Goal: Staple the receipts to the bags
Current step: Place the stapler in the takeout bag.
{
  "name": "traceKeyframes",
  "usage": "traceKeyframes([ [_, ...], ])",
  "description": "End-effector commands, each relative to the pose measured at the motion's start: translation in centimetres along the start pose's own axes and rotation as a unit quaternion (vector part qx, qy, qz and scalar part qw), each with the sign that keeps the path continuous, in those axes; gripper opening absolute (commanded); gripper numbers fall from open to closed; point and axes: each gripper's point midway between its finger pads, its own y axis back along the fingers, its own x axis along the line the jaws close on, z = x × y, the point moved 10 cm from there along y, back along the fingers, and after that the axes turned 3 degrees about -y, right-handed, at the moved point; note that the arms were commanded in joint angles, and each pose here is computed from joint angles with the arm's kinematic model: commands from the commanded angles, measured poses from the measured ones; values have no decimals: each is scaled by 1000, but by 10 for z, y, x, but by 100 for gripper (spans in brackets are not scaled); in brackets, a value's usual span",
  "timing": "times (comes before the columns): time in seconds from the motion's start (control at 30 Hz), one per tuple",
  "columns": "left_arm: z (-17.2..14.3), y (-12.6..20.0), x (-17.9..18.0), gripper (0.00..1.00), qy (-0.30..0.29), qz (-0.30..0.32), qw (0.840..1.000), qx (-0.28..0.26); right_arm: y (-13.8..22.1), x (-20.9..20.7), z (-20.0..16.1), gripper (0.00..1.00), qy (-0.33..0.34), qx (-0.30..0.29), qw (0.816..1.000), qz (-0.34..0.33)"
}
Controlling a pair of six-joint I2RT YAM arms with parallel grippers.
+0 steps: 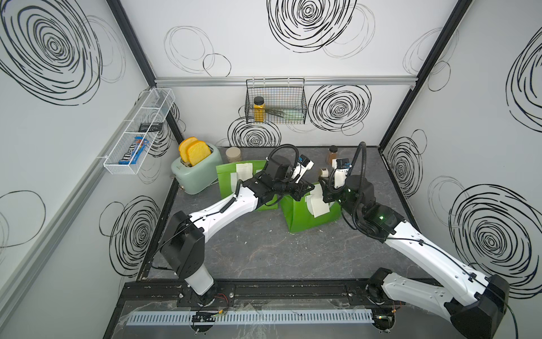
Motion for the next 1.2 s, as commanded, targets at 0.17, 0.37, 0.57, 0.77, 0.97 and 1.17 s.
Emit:
traceKeyframes([
  [0.17,18,8,-1,0,-1,-7,999,-40,3,9,-4,3,10,-12,1000,2],
  [0.37,21,12,0,0,10,-16,999,-51,4,15,-13,3,30,-14,999,-1],
  [0.57,23,15,0,0,17,-28,998,-57,4,12,-22,3,31,-16,999,-7],
  [0.77,23,15,0,0,24,-33,997,-60,9,13,-22,3,34,-33,999,0],
  [0.97,23,17,-1,0,18,-36,997,-65,6,12,-34,5,39,-9,999,8],
  [1.17,19,17,-7,0,-10,-63,996,-64,11,11,-35,43,35,6,999,22],
])
